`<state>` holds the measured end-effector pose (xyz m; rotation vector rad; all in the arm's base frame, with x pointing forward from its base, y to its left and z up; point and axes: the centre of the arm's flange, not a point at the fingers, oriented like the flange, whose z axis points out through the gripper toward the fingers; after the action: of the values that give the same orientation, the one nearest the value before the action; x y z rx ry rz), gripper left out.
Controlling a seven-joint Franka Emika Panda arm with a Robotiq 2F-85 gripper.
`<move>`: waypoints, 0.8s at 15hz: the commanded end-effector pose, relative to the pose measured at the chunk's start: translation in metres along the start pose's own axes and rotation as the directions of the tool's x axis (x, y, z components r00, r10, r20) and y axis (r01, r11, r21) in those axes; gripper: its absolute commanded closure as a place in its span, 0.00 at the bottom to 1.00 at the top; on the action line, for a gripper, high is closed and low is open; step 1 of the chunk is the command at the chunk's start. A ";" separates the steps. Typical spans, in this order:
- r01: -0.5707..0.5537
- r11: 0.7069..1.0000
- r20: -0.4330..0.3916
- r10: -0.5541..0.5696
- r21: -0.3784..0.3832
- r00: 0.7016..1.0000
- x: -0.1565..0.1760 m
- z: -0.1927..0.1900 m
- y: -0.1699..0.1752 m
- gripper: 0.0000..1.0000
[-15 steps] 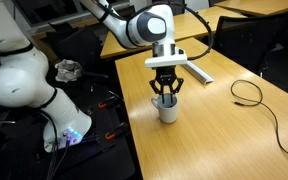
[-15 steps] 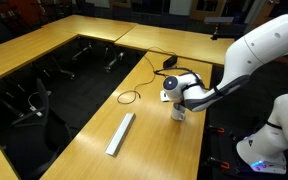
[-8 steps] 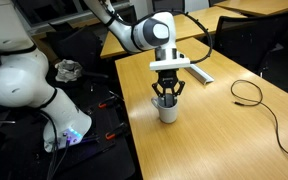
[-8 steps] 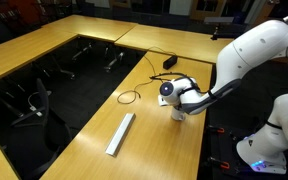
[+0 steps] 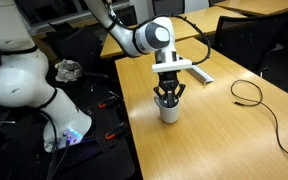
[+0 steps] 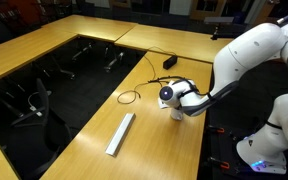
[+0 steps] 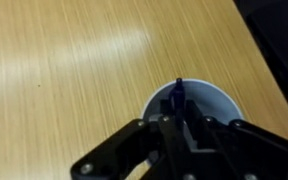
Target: Pick the pen from the cup and put it on the table
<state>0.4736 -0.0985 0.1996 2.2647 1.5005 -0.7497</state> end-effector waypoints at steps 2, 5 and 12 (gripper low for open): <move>0.056 0.998 0.013 -0.055 -0.015 0.998 0.000 -0.007 -0.004 0.97; 0.070 0.997 0.019 -0.070 -0.018 0.997 -0.002 -0.019 -0.010 0.96; 0.063 0.997 0.115 -0.057 -0.047 0.992 -0.024 -0.079 -0.033 0.96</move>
<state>0.4697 -0.0702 0.2482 2.1664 1.5279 -0.8129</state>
